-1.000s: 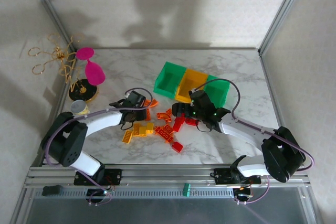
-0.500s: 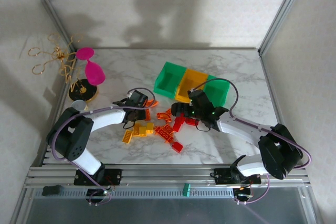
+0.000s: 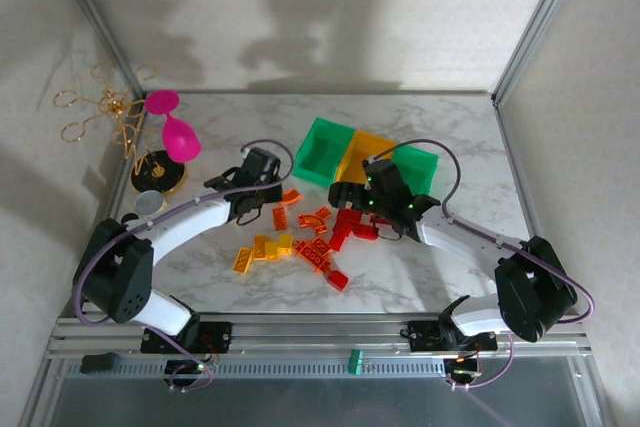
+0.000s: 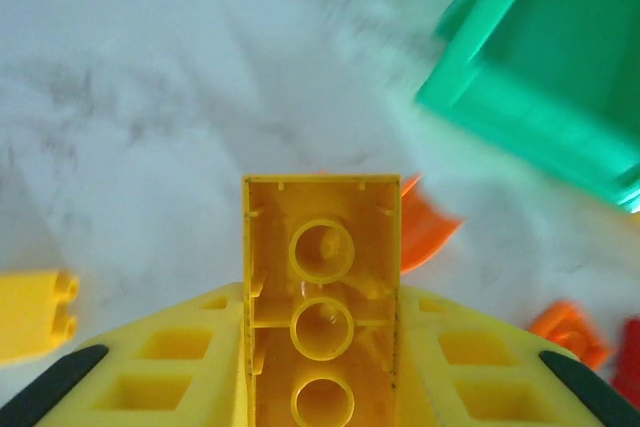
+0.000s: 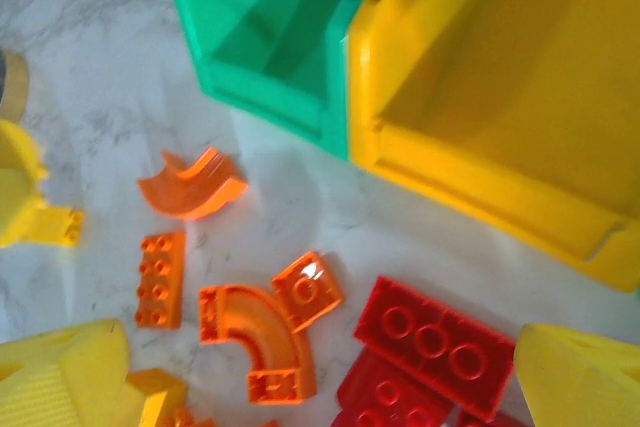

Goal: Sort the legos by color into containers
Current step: Pick up the lego from the center of the table, then place the lego in the container.

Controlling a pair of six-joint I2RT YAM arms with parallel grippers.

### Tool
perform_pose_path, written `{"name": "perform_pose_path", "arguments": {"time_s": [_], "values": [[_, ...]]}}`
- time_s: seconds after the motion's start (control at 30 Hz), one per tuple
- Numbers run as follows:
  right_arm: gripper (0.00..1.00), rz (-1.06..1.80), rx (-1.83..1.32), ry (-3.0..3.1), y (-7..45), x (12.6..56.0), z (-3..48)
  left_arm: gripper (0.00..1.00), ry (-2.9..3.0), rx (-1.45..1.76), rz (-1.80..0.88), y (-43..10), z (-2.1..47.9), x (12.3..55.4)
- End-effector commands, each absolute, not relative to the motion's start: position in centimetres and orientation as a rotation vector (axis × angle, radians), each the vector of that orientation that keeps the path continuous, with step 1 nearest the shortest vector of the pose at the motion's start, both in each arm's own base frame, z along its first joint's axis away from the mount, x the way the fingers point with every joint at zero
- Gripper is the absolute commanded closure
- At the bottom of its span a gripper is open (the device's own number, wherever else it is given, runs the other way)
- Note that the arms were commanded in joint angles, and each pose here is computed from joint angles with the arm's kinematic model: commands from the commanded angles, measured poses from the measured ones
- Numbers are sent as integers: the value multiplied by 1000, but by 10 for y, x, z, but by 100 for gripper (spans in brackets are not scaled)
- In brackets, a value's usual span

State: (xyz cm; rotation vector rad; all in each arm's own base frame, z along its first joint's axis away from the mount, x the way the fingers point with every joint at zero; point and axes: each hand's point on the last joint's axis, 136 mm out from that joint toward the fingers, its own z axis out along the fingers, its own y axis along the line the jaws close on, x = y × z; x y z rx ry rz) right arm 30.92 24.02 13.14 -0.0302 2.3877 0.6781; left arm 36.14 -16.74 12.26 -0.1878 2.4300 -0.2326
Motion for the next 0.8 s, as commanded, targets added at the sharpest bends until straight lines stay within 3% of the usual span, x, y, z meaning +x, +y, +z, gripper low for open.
{"name": "perform_pose_path", "arguments": {"time_s": [0.0, 0.3, 0.5, 0.63, 0.77], "values": [[1, 645, 8, 2333, 224, 323, 153, 75, 2376, -156, -291, -191, 146, 382], [1, 609, 146, 2250, 177, 348, 170, 76, 2300, -63, -359, -258, 162, 441], [1, 610, 176, 2233, 168, 354, 175, 74, 2320, -18, -244, -281, 135, 477], [1, 613, 182, 2230, 167, 355, 176, 69, 2326, 27, -188, -291, 120, 496], [1, 621, 172, 2221, 168, 356, 180, 55, 2332, 66, -172, -299, 117, 505]]}}
